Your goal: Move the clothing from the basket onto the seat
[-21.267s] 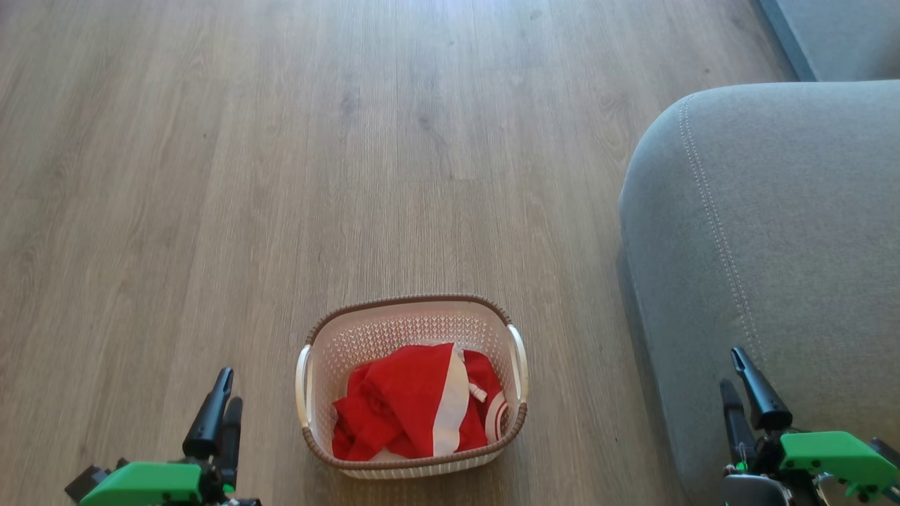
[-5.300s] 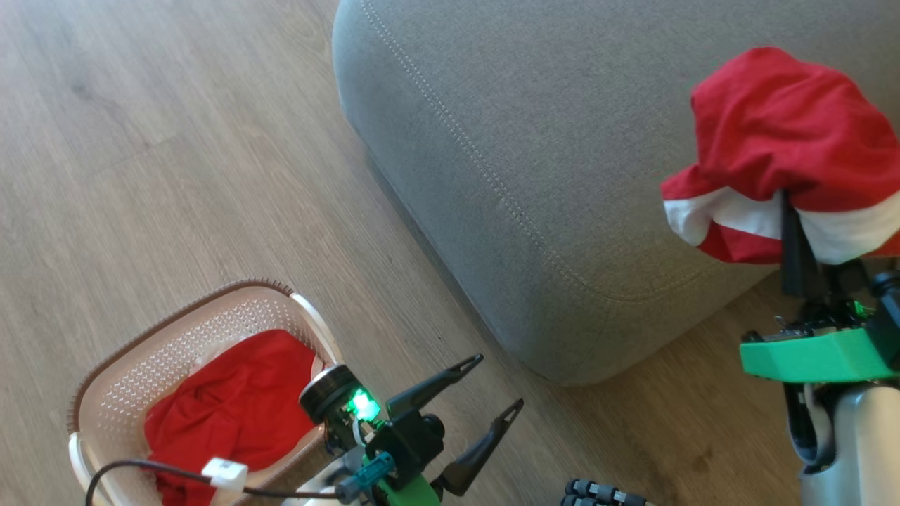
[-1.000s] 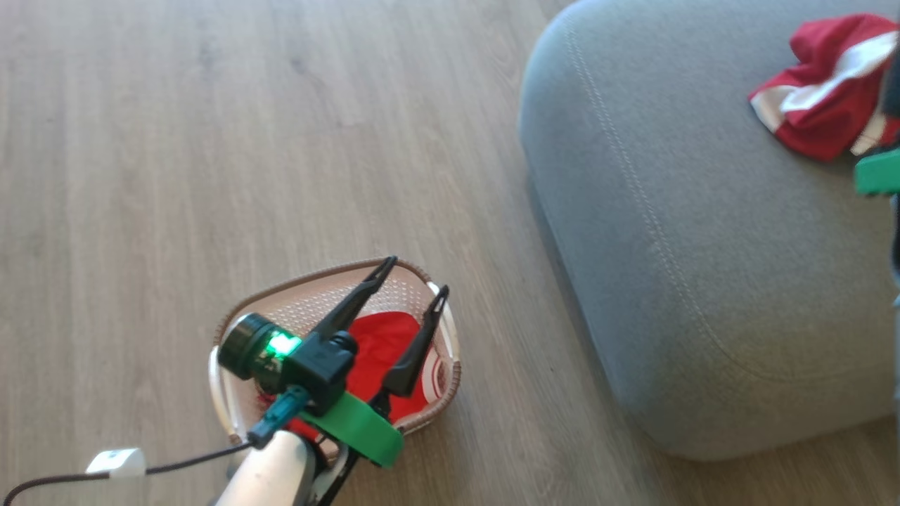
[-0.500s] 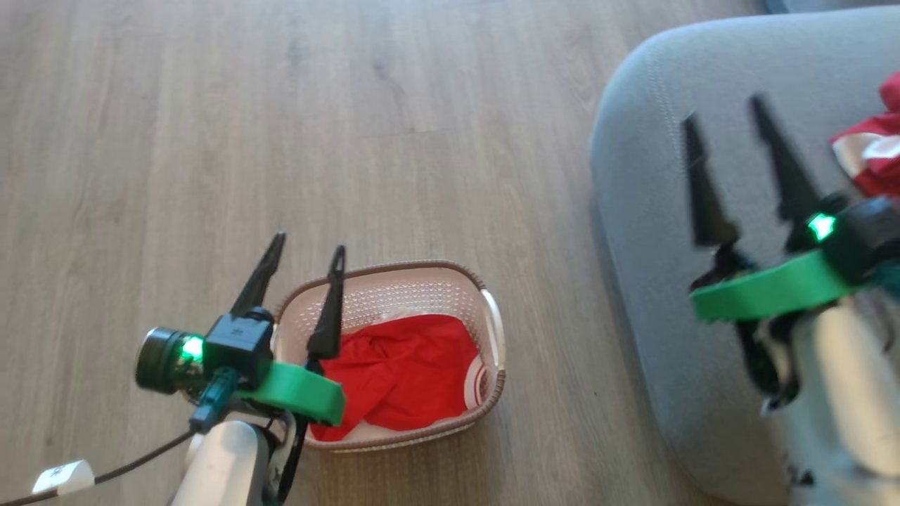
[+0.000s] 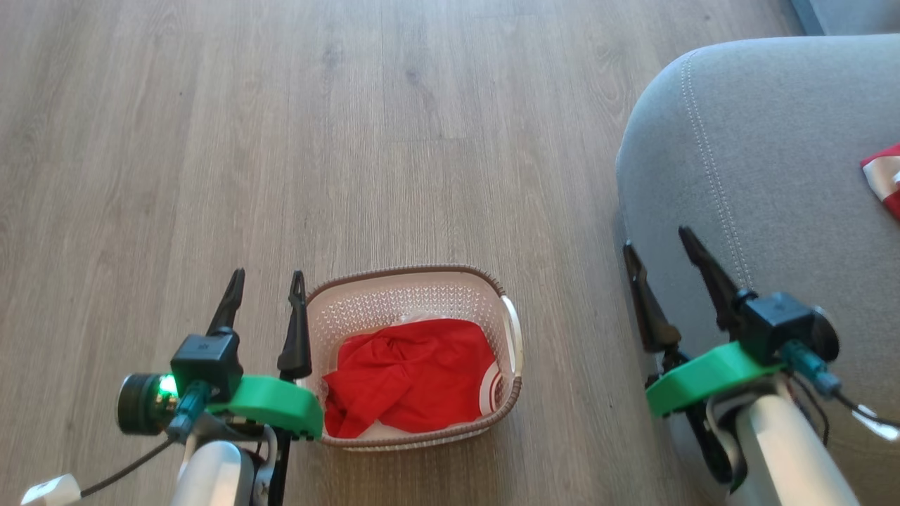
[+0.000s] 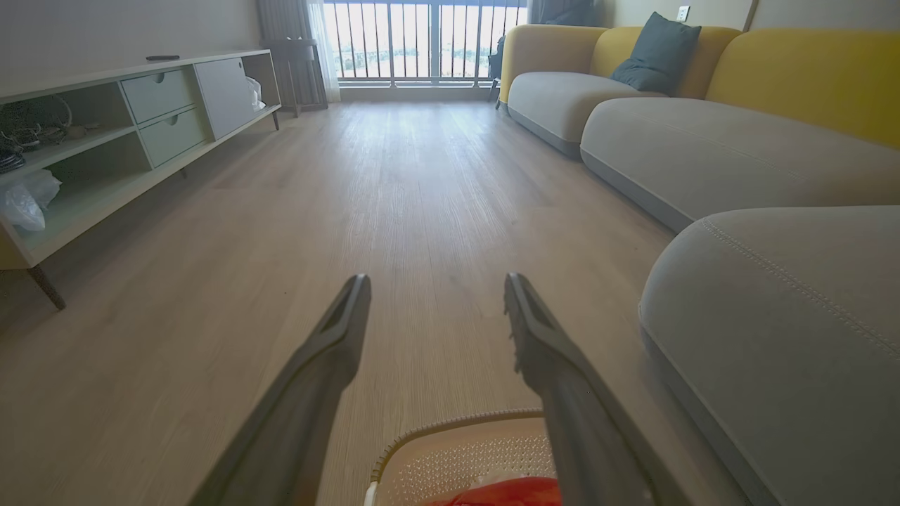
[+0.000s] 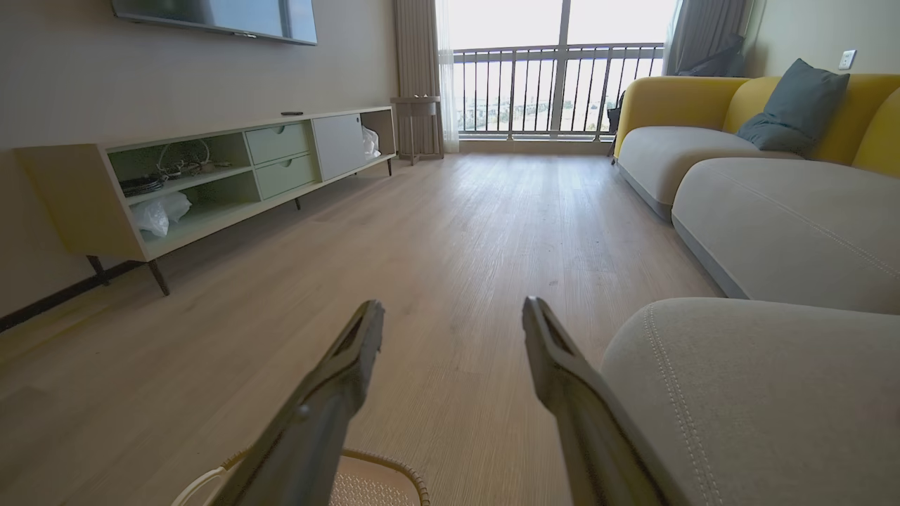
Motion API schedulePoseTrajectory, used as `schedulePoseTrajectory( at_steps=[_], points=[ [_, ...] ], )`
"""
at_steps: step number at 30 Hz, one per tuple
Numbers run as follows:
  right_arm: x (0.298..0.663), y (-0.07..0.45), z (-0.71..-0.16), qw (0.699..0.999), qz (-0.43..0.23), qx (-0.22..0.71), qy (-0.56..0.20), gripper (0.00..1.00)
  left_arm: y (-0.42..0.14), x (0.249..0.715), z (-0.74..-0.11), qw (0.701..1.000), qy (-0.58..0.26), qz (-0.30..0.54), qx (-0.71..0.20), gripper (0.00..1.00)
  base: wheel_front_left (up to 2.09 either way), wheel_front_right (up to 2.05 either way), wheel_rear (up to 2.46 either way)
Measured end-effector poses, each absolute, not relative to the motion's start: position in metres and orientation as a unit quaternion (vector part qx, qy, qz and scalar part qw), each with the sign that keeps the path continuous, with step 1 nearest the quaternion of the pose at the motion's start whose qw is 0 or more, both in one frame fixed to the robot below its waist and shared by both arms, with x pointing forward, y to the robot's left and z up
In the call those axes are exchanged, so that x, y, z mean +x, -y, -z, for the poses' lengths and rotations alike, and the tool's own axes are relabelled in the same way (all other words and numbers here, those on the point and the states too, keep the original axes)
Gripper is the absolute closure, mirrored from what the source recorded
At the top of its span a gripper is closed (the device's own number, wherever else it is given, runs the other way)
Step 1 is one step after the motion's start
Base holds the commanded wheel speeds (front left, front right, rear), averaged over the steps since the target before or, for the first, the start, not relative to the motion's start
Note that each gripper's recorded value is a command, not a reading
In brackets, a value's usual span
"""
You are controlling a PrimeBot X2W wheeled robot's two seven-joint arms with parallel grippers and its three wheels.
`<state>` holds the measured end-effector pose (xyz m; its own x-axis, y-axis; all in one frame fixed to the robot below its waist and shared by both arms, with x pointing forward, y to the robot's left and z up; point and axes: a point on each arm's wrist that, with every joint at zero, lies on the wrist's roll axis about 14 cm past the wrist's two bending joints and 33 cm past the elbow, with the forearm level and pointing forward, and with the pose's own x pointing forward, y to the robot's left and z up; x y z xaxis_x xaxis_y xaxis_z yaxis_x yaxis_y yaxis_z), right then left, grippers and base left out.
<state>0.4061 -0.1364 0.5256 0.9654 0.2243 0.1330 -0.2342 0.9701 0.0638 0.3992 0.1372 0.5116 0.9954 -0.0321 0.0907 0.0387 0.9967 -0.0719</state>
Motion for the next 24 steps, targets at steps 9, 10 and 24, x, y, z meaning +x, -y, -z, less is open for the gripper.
schedulePoseTrajectory(
  at_steps=[9,10,24],
  points=[
    [0.391,0.139,-0.502,0.994,-0.1,0.044,0.029,0.0,-0.138,0.394,-0.493,0.999,0.016,0.014,-0.033,0.0,0.0,0.0,0.0],
    [0.39,0.139,-0.501,0.994,-0.099,0.045,0.027,0.0,-0.138,0.394,-0.49,0.999,0.012,0.014,-0.033,0.0,0.0,0.0,0.0],
    [0.392,0.142,-0.497,0.995,-0.091,0.039,0.023,0.0,-0.139,0.395,-0.483,0.999,0.001,0.014,-0.032,0.0,0.0,0.0,0.0]
  ],
)
